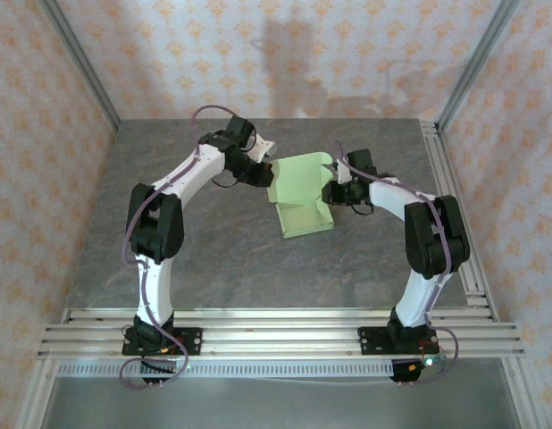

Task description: Fold the paper box

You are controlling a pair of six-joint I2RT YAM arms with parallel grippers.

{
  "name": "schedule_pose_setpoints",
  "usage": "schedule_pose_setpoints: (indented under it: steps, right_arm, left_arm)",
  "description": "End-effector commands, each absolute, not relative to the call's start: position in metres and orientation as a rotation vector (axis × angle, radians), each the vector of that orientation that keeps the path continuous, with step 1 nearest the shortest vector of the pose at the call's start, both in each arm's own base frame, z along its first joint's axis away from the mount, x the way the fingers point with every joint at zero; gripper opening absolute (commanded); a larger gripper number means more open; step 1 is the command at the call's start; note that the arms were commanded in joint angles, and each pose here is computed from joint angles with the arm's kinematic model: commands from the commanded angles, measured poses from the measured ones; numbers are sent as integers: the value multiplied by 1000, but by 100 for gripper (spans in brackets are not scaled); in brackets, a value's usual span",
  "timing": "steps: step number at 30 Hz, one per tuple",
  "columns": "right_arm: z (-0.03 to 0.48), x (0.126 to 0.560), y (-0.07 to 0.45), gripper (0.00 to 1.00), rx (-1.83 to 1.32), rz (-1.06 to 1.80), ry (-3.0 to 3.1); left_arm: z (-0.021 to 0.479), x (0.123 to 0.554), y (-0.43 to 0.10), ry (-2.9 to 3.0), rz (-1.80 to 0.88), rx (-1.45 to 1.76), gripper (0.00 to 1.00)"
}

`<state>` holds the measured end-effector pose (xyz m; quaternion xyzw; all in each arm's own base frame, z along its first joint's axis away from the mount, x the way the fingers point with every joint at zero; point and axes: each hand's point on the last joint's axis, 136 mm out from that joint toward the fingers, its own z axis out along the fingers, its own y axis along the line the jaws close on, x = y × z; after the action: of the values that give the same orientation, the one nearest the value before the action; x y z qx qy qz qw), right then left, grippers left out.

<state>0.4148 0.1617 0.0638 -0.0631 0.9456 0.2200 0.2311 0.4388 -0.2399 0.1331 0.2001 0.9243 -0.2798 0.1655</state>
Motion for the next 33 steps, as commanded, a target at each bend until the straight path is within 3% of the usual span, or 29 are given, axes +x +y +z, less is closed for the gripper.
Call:
schedule_pose_setpoints:
  steps: [1, 7, 12, 16, 27, 33]
  right_arm:
    - [56, 402, 171, 23, -174, 622, 2633]
    - [41, 391, 172, 13, -180, 566, 2663]
    - [38, 389, 171, 12, -204, 483, 2663]
    - [36, 387, 170, 20, -219, 406, 2662]
    - [35, 383, 167, 8, -236, 228, 2638]
    - [34, 382, 163, 8, -235, 110, 2622]
  left_arm:
    - [128, 429, -236, 2674, -813, 573, 0]
    - [123, 429, -236, 2690, -806, 569, 0]
    - [122, 429, -235, 2693, -798, 560, 0]
    - [124, 428, -234, 2689, -796, 554, 0]
    - [129, 427, -232, 2680, -779, 556, 0]
    - [131, 427, -232, 2676, -785, 546, 0]
